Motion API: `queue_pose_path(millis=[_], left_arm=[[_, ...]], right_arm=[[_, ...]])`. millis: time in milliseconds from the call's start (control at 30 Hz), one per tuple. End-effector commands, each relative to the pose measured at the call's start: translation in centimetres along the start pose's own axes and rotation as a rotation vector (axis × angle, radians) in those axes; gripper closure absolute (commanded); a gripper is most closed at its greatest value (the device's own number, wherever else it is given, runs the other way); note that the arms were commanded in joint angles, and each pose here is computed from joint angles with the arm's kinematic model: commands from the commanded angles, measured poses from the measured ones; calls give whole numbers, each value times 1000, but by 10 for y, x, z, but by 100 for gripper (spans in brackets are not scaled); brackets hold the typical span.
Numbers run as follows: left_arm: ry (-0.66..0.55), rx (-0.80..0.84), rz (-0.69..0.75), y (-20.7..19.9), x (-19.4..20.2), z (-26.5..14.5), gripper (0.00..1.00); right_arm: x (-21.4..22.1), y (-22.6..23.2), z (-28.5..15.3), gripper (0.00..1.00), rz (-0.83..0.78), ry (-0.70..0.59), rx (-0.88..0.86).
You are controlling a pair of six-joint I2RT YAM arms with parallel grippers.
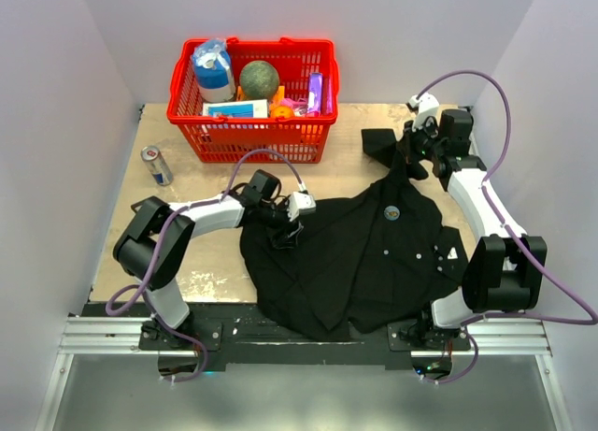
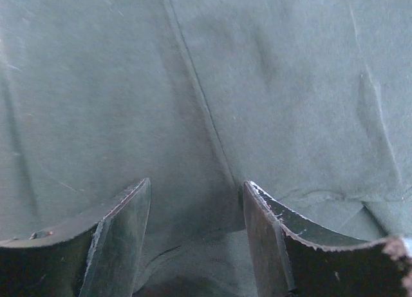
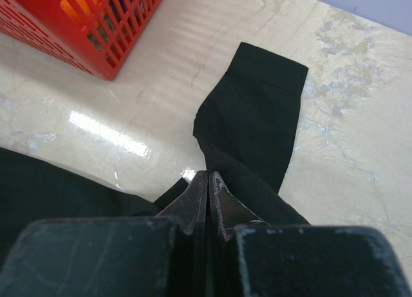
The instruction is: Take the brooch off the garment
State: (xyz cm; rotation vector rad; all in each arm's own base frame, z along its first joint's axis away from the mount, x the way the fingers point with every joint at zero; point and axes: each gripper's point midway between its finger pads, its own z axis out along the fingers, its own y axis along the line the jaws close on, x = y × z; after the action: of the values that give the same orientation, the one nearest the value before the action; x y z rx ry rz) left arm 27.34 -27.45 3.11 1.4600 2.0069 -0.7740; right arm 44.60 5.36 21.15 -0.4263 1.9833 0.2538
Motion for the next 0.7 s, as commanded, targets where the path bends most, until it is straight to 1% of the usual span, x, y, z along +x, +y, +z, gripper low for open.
queue_pose_path(millis=[0,167,267,300,367,467,500,567,600,667], left_arm=[[-31,32,52,-2,-15,2,37],[-17,16,65,-3,-11,1,40],[-10,-2,91,-7,-9,-1,44],[-25,-14,118,-10,-15,-3,46],[-23,-30,141,-14,-12,-3,47],[7,-47,143,-15,-7,0,54],[21,-47,141,-15,-3,2,59],[44,-66,138,-12,2,3,65],[47,-71,138,-12,3,4,74],[49,-88,131,-9,1,2,83]], right_arm=[[-25,-6,-13,100,-32,-82,47],[-24,-6,-12,100,-31,-78,48],[-23,-6,-11,100,-30,-76,47],[-23,-6,-11,100,-30,-77,47],[-22,-6,-10,100,-29,-74,45],[-22,-6,-8,100,-28,-74,42],[-23,-7,-8,100,-30,-76,42],[-23,-7,-8,100,-30,-75,42],[-24,-7,-8,100,-30,-76,42],[-26,-7,-9,100,-33,-79,45]])
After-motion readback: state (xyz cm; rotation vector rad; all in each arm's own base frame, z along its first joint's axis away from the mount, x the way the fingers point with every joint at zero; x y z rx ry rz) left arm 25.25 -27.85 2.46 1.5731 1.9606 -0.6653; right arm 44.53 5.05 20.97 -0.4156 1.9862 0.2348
